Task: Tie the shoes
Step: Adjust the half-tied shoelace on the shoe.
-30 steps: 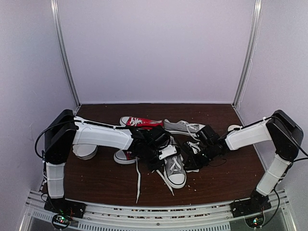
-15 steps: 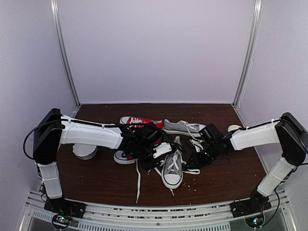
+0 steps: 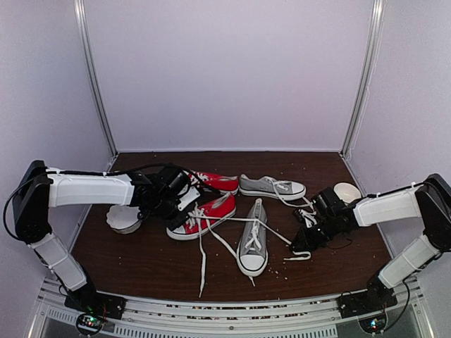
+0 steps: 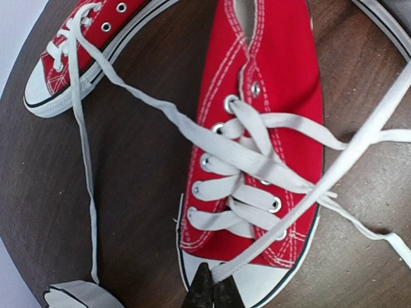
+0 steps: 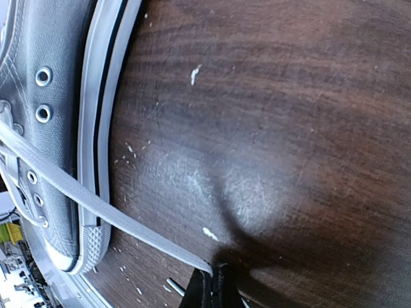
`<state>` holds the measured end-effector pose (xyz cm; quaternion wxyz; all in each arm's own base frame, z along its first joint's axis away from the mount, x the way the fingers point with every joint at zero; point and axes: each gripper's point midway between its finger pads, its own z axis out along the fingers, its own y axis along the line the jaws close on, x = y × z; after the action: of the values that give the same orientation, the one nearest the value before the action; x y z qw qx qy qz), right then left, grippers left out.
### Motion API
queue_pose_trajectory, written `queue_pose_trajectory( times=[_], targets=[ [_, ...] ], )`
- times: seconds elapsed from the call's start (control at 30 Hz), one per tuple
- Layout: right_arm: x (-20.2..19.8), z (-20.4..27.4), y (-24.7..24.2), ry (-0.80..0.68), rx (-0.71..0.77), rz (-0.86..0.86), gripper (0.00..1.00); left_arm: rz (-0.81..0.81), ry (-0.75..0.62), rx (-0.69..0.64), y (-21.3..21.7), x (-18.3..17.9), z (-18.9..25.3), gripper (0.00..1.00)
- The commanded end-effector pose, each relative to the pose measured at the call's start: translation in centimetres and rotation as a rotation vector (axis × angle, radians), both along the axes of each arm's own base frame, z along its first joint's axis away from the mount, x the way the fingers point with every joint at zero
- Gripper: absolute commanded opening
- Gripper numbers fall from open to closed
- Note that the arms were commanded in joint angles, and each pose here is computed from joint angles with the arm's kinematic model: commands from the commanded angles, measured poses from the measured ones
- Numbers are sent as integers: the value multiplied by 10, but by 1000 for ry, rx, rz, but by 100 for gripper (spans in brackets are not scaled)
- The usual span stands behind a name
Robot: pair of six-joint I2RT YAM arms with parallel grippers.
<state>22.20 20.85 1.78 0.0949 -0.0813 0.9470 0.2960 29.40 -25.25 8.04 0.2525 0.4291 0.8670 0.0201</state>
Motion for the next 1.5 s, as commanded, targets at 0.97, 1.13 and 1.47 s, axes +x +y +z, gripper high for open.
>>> queue_pose_trajectory(
  times=[0.97, 1.13, 1.47],
  targets=[
    [0, 30, 41, -55, 158, 47, 0, -227, -58, -261, -44, -25, 73, 0],
    [-8, 38, 66, -69, 183, 102, 0, -305, -102, -422, -62, -37, 113, 0],
    [-13, 42, 89, -52, 235, 110, 0, -476, -148, -555, -92, -73, 155, 0]
  ],
)
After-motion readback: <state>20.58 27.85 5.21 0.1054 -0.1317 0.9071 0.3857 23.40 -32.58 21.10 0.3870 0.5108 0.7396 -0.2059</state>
